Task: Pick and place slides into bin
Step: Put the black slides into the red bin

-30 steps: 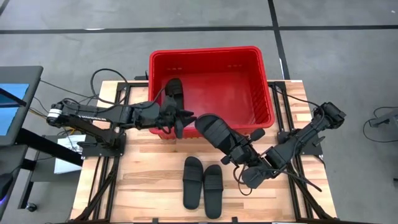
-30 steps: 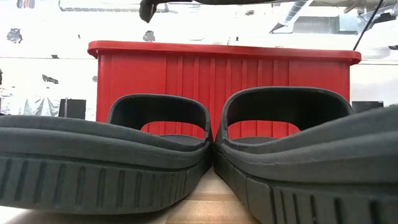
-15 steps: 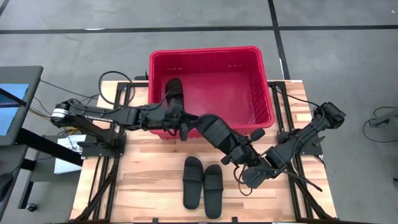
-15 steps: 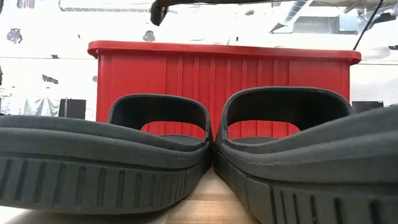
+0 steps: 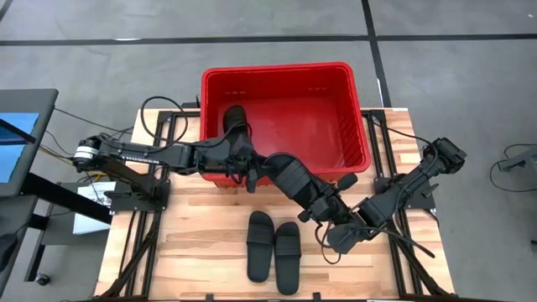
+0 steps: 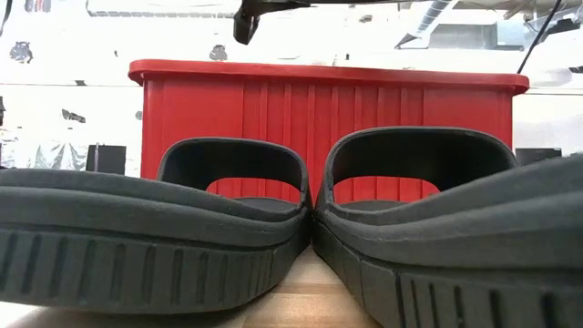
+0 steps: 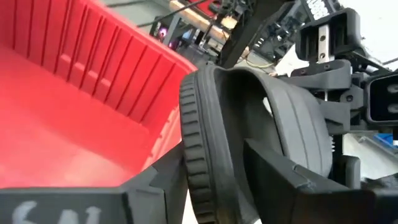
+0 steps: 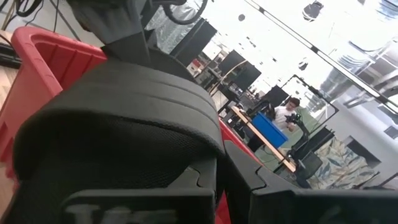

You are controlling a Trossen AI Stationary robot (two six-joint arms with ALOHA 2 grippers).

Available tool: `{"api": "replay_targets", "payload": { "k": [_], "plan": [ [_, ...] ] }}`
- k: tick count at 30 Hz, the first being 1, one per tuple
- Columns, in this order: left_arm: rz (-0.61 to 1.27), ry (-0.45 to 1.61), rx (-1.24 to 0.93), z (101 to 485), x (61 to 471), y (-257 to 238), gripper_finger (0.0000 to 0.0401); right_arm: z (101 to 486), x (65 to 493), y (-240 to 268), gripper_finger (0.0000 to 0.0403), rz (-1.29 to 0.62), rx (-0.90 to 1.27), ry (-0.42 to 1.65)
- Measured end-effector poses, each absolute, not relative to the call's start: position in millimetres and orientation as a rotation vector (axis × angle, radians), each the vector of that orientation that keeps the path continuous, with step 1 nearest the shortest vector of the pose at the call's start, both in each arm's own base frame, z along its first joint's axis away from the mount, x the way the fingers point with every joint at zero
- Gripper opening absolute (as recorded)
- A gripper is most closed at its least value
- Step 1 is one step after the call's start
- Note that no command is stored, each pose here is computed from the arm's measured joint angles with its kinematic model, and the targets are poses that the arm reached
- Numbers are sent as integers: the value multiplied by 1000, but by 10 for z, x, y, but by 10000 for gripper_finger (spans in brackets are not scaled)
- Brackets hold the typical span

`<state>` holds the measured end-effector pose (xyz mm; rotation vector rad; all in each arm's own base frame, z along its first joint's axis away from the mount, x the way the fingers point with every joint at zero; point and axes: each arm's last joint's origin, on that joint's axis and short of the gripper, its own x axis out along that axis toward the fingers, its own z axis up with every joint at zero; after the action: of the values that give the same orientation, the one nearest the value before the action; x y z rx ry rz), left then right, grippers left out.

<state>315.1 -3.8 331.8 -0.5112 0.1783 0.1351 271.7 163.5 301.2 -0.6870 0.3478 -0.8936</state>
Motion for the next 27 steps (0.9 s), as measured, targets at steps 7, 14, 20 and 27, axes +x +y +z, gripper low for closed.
{"api": "replay_targets", "payload": {
  "k": [7,14,20,27],
  "plan": [
    [130,179,-476,3320,3151,-35,31,3009,2717,1636,0,-889,-690,350],
    [148,173,-424,3323,3151,-31,30,3008,2718,1635,0,-890,-690,350],
    [133,154,-409,3361,3135,-33,30,3006,2717,1634,12,-890,-694,352],
    [122,121,-363,3604,3011,-31,30,3010,2715,1632,56,-899,-692,349]
  ]
}}
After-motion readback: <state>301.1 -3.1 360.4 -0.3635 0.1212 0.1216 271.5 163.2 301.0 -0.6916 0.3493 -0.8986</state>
